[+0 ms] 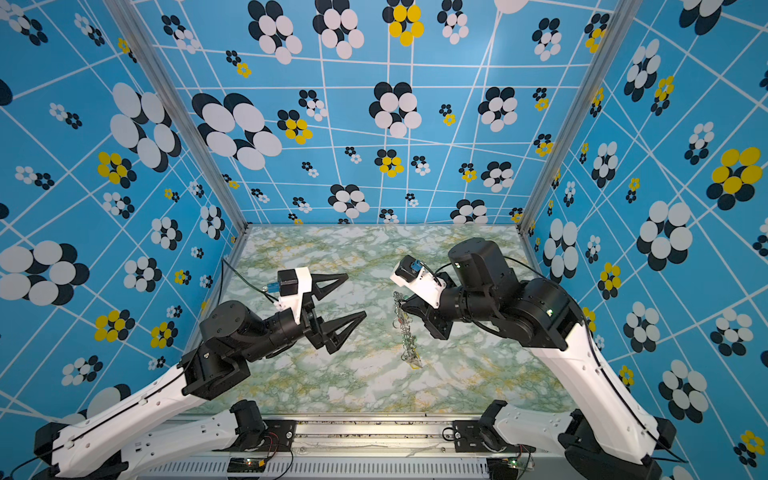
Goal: Put the keys on the keyring
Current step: 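Lower the plate onto the table with the right gripper and release it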
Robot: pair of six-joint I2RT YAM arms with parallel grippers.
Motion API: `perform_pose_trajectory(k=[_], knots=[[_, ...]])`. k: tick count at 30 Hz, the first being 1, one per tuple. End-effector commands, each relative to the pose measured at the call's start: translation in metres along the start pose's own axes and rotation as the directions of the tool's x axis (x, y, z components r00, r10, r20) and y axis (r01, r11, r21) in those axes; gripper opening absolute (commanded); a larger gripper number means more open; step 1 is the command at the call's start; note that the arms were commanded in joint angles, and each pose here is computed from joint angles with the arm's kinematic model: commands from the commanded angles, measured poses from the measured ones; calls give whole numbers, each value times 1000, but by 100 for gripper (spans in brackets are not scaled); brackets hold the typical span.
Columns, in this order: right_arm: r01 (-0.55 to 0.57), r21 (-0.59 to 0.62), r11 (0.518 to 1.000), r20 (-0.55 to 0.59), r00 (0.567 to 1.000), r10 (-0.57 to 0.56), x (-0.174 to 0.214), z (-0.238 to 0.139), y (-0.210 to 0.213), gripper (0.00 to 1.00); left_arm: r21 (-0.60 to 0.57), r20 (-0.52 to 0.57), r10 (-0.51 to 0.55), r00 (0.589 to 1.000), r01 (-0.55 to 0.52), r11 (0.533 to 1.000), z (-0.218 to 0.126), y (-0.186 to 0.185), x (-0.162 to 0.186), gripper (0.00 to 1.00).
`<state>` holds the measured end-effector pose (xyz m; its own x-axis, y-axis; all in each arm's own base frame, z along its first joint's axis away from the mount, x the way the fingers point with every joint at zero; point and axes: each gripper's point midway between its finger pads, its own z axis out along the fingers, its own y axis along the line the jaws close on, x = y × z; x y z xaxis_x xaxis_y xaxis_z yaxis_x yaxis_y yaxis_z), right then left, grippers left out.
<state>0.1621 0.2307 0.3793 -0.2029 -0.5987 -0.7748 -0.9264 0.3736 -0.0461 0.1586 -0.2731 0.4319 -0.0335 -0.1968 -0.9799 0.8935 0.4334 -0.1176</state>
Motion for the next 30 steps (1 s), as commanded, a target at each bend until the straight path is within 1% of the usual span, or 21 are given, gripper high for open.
perform_pose_trajectory(k=[1,4,9,11,15,18,21,25,30], knots=[[-12,-4,1000,-18,1000,12,-1,11,1,0,-93,-34,-7,999,4,996,-10,17,10,99],[-18,-19,1000,-51,999,17,1,27,2,0,-136,-45,-14,999,8,991,-18,23,15,100],[-58,-76,995,-67,996,53,1,72,1,0,-190,-50,-25,998,15,982,-29,32,22,100],[-70,-87,994,-58,996,65,-5,91,-3,0,-198,-54,-26,998,15,980,-31,33,23,100],[-92,-142,986,-4,996,92,-21,118,-2,0,-209,-56,-27,998,15,978,-34,35,23,100],[-138,-161,977,-53,990,131,-2,143,-1,0,-215,-56,-25,998,12,977,-36,35,22,100],[-202,-133,970,-148,972,182,34,163,-5,0,-221,-58,-25,998,12,975,-38,37,24,100],[-318,-66,946,-269,919,290,89,174,-14,0,-222,-57,-28,998,14,975,-37,37,28,99],[-412,52,910,-330,853,405,138,166,-27,0,-221,-62,-27,998,12,975,-35,38,30,99]])
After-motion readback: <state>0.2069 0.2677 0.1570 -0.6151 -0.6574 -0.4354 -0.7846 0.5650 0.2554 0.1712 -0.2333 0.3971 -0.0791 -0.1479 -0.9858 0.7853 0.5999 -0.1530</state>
